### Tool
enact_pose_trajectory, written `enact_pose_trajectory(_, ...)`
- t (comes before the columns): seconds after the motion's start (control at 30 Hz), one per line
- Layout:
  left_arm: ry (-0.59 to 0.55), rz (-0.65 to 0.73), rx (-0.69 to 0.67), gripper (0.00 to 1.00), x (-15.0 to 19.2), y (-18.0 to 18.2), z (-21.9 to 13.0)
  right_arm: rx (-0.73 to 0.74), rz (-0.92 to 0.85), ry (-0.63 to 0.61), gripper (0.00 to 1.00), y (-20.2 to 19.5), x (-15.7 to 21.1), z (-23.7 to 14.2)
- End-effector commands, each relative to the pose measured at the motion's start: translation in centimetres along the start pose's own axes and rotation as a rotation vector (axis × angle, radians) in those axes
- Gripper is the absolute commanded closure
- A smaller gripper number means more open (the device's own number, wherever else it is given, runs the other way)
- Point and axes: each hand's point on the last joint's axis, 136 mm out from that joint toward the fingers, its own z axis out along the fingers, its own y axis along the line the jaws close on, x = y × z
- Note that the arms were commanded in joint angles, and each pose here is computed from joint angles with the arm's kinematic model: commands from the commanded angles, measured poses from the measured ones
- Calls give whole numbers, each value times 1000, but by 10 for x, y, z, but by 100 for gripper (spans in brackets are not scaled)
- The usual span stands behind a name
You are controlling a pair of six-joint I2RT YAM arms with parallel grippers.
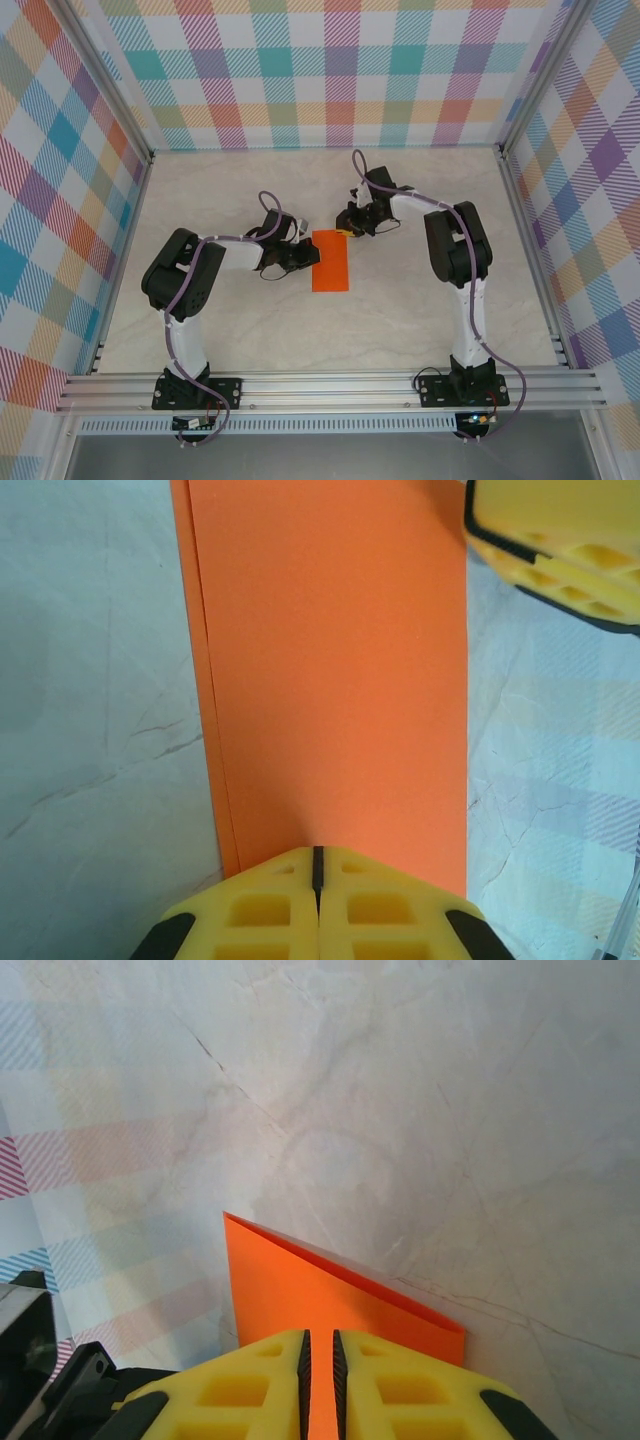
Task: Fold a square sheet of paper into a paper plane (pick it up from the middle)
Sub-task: Fold the square sheet of paper in half at the center of the table.
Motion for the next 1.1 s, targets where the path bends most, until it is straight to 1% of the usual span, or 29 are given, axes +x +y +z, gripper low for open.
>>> enact_pose_trajectory(0.0,174,-116,-310,95,70,92,9,8,-5,-17,84,0,-3,-5)
enact_pose_trajectory(0.27,176,-113,-306,95,70,90,9,84,56,26,85,-35,0,19)
enact_pose_trajectory(0.37,176,-111,-309,94,70,90,8,51,45,19,85,-24,0,13)
enact_pose_trajectory(0.53,173,-110,-312,95,70,91,8,5,5,-11,84,4,-11,-7)
enact_pose_trajectory(0.6,173,-112,-311,95,70,91,7,4,0,-15,84,7,-14,-8)
enact_pose_trajectory(0.73,171,-110,-307,94,69,89,7,23,28,2,84,-8,-14,2)
enact_pose_trajectory(0.9,171,-109,-305,94,69,88,7,65,77,40,84,-35,-2,20)
enact_pose_trajectory(1.07,175,-108,-301,94,70,87,6,84,98,55,84,-46,3,23)
